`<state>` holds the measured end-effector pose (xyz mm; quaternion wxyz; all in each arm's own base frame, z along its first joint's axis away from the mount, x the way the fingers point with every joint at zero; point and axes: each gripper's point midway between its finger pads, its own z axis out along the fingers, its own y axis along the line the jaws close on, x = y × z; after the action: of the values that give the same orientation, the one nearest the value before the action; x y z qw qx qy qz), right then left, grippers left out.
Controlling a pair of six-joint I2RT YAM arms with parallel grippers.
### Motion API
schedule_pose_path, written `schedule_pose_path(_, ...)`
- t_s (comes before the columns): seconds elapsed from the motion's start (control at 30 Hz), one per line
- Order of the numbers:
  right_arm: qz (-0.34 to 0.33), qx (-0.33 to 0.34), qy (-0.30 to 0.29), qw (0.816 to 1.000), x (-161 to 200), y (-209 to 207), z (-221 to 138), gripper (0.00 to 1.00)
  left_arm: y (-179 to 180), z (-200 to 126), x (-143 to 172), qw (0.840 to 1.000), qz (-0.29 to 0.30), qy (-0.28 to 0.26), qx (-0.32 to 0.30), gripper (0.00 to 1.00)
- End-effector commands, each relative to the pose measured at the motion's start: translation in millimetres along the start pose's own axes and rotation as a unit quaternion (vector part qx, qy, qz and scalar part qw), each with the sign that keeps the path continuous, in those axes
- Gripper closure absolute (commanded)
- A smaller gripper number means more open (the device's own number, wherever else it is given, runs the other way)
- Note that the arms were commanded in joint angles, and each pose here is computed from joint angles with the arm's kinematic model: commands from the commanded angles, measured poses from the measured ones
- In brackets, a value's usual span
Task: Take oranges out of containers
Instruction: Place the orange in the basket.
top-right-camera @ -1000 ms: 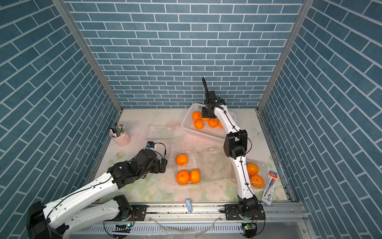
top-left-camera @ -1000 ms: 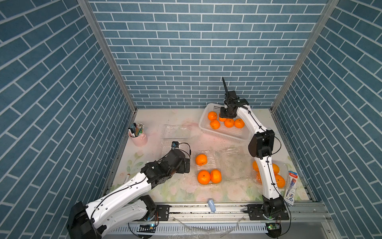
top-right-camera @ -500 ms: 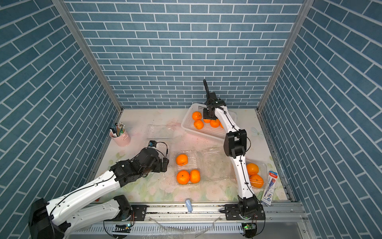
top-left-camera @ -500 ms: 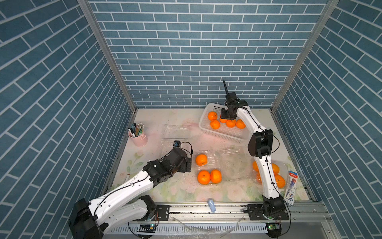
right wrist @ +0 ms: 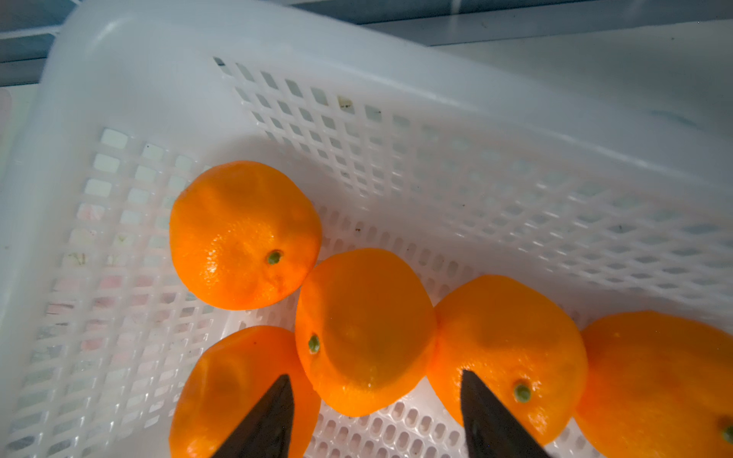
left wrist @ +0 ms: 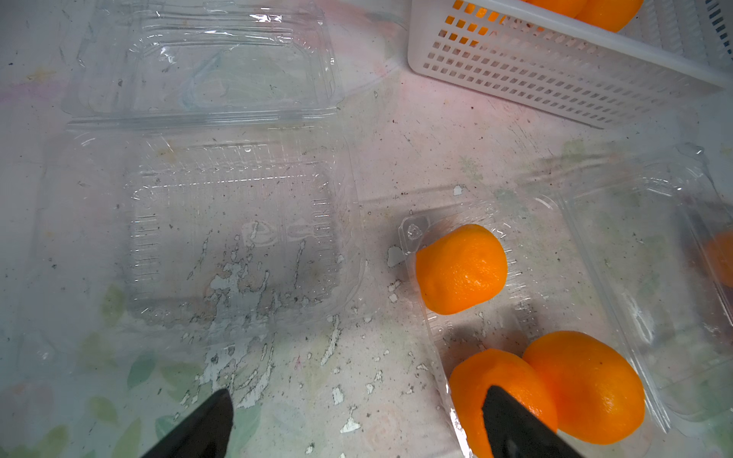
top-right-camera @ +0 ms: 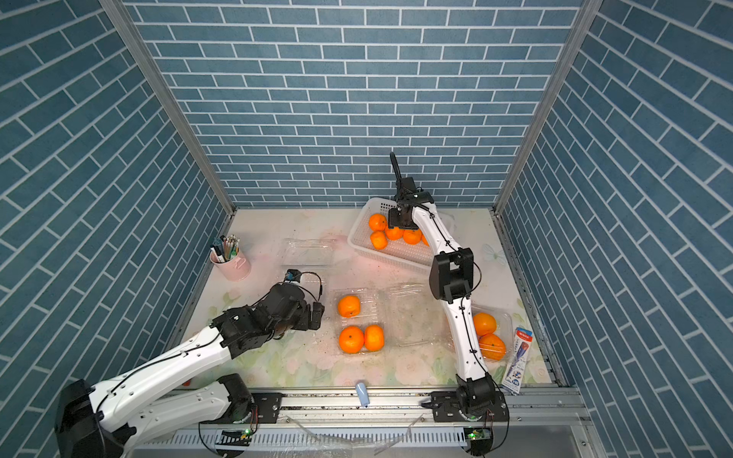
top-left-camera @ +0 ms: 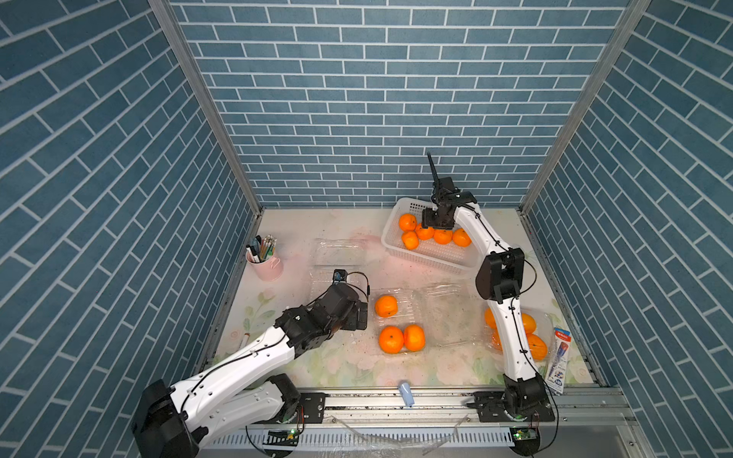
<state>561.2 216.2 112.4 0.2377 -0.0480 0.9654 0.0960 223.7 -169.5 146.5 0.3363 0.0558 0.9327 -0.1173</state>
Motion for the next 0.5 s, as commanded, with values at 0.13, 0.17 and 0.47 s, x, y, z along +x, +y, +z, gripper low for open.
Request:
schedule_pose_path(0.13,0.033,-0.022,-0.027,0.999,-14.0,10.2,-76.2,0.25,-1.6,-2.9,-6.3,1.000,-0.003,-0.008,0.004,0.01)
schedule_pose_path(0.17,0.038,-0.029,-0.027,0.999,-12.2,12.3,-83.6,0.25,-1.9,-2.7,-6.4,1.000,-0.004,-0.008,0.005,0.01)
schedule_pose_path(0.47,0.041,-0.089,-0.028,0.995,33.3,41.9,-155.2,0.14,-4.7,-0.4,-10.3,1.000,0.001,-0.018,0.009,0.01)
